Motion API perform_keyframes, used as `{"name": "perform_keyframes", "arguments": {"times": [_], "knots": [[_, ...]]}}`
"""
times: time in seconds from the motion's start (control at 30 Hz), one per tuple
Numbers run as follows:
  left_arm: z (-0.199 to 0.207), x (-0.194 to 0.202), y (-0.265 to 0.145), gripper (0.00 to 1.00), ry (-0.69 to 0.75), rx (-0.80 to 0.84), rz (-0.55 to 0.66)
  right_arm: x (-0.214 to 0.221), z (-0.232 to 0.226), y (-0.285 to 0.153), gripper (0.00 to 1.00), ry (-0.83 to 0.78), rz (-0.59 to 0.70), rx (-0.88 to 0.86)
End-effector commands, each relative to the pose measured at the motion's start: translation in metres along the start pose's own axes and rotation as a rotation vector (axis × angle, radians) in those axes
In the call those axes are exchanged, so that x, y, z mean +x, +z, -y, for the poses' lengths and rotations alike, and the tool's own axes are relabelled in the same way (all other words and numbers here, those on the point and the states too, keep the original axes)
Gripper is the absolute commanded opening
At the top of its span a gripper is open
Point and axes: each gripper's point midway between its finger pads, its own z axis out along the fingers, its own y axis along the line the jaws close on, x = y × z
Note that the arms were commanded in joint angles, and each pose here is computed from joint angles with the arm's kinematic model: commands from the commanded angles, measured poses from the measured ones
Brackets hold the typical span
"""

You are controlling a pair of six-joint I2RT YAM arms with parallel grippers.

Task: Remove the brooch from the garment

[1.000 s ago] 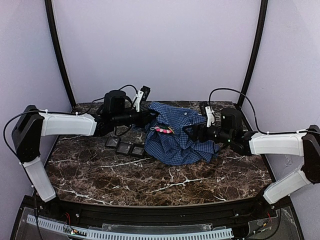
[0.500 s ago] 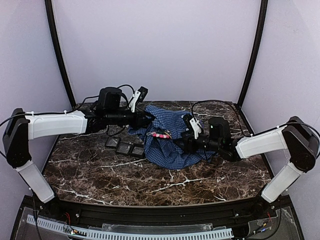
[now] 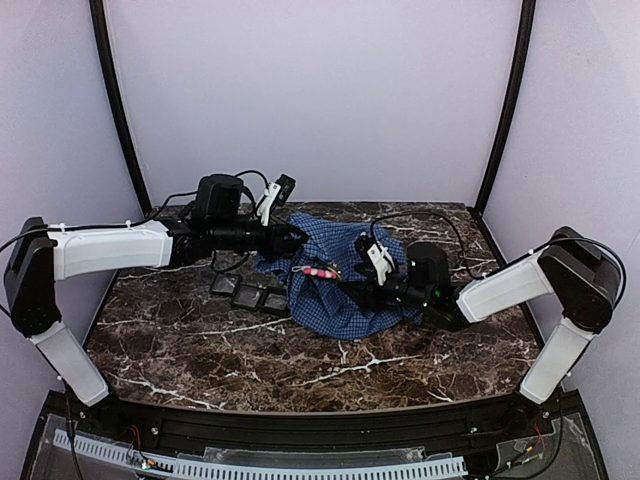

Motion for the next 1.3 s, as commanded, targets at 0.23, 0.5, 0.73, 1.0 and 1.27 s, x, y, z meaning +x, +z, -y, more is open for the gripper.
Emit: {"name": "perform_keyframes", "arguments": {"times": [0.23, 0.5, 0.73, 1.0, 1.27], "knots": [[0.003, -0.016, -0.011, 0.01, 0.019, -0.016, 0.049, -0.012, 0.002, 0.012, 0.58, -0.101, 0.088, 0.074], [0.002, -0.018, -0.016, 0.01, 0.023, -0.035, 0.048, -0.015, 0.002, 0.023, 0.50, -0.133, 0.113, 0.115], [-0.006, -0.007, -0.017, 0.01, 0.014, -0.072, 0.031, -0.027, 0.005, 0.022, 0.13, -0.133, 0.152, 0.143], [-0.050, 0.023, -0.043, 0.05, -0.031, -0.236, 0.034, -0.042, 0.000, 0.011, 0.00, -0.131, 0.092, 0.086], [-0.092, 0.042, -0.070, 0.72, 0.106, -0.513, -0.006, -0.050, -0.015, 0.013, 0.00, -0.049, -0.107, -0.036]]}}
